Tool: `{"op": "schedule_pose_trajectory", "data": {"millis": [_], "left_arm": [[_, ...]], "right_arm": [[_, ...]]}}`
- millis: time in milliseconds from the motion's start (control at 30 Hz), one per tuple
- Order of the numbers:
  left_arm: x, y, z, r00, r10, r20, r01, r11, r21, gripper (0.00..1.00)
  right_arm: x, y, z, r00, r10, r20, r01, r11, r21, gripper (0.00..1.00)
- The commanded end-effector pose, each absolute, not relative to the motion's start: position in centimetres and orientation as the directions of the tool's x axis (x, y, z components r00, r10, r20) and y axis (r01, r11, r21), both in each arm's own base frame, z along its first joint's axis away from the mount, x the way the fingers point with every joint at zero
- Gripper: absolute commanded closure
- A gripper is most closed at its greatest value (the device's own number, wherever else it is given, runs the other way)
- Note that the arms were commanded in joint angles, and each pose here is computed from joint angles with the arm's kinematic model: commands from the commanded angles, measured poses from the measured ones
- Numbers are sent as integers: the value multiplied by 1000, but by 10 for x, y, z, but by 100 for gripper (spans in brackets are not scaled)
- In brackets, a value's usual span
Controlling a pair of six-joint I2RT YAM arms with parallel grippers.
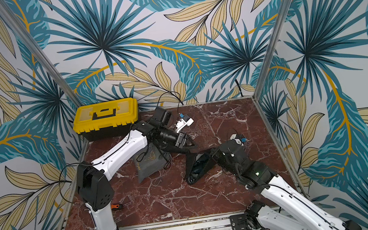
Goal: Pack away hair dryers
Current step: Pull the drawstrings on both sides of the drawstring bag.
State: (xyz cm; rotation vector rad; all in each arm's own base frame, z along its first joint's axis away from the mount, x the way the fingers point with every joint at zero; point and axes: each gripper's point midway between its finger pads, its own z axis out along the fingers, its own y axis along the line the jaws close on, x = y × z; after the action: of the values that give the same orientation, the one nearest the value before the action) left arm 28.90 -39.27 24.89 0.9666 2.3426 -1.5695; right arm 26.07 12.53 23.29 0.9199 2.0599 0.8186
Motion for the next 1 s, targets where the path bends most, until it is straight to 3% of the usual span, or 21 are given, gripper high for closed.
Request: {"op": "schedule_pose_trajectory", "data": {"millis": [0, 167, 433, 533, 633, 967], "left_arm": [[296, -380, 289, -756, 374, -537, 628, 180, -757, 33], [304, -334, 301, -723, 367, -585, 677, 209, -706, 32], [224, -269, 210, -445, 691, -570, 871, 185, -456, 39], [193, -266, 177, -347, 788, -509, 900, 127, -417, 30], [188, -271, 152, -317, 850, -422, 913, 152, -379, 28], [206, -296, 117, -283, 861, -423, 950, 190, -249, 12]], "right_arm": [[268, 122, 236, -473, 788, -396, 337, 576, 745, 100], [284, 130, 245, -478, 783, -397, 321, 577, 751, 100], [311, 147, 252, -517, 765, -384, 312, 586, 748, 100], [316, 150, 249, -522, 767, -374, 317, 581, 750, 100], [319, 151, 247, -521, 768, -372, 320, 580, 749, 100], [322, 147, 246, -517, 769, -377, 326, 583, 744, 100]]}}
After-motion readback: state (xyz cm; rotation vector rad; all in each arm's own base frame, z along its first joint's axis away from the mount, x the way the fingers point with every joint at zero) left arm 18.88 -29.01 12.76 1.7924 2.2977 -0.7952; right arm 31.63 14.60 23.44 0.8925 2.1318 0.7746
